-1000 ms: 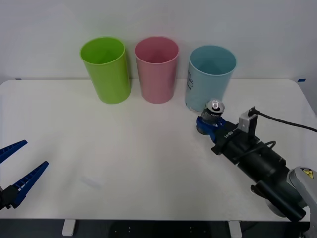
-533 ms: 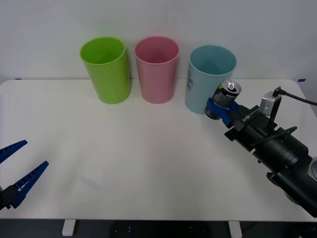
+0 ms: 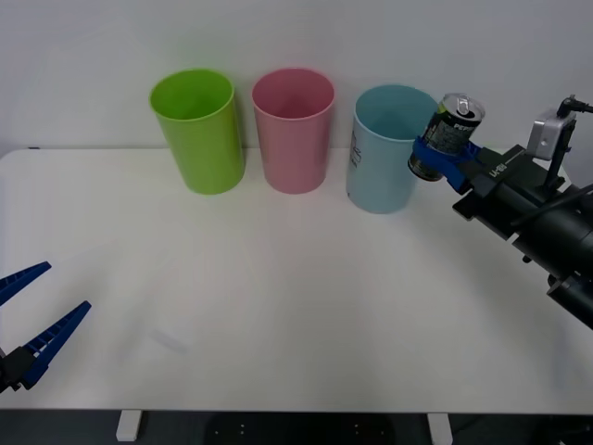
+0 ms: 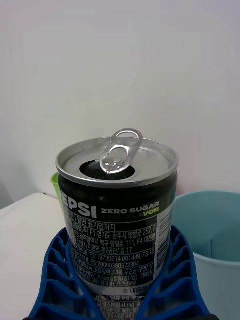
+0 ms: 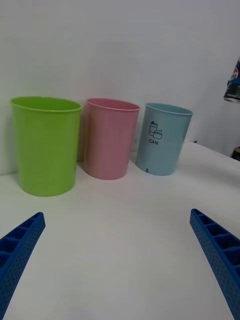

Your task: Grasp the object on the table and drop it into the matching bin: aluminum can to the light blue bin, PET bottle to the pink bin.

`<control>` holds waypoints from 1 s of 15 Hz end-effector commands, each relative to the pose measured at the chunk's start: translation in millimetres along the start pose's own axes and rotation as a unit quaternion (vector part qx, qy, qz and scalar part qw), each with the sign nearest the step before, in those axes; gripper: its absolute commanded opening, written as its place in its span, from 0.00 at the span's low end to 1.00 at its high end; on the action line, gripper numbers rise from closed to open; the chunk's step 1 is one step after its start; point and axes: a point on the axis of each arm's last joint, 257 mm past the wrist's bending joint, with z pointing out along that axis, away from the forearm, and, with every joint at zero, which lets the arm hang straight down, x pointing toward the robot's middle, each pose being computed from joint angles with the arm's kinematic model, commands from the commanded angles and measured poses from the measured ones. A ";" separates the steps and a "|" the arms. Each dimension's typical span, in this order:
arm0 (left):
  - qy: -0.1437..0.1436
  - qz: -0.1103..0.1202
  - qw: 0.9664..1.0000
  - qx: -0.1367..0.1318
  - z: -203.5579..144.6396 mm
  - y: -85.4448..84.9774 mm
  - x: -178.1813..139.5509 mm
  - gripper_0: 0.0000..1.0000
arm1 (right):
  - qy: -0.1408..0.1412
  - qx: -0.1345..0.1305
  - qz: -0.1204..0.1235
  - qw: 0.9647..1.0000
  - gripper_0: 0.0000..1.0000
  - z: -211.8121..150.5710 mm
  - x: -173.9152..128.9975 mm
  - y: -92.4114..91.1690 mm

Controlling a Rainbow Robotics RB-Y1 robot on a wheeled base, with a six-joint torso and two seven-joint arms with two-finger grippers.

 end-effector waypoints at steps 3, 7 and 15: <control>0.000 0.000 1.000 0.000 0.0 0.0 0.0 1.00 | 0.006 0.013 -0.010 1.000 0.00 19.8 -17.2 -29.5; 0.000 0.000 1.000 0.000 0.0 0.0 0.0 1.00 | 0.014 0.034 -0.024 0.999 0.00 42.7 -20.3 -66.4; 0.000 0.000 1.000 0.000 0.0 0.0 0.0 1.00 | 0.036 0.078 -0.033 0.996 0.00 95.6 -9.8 -116.1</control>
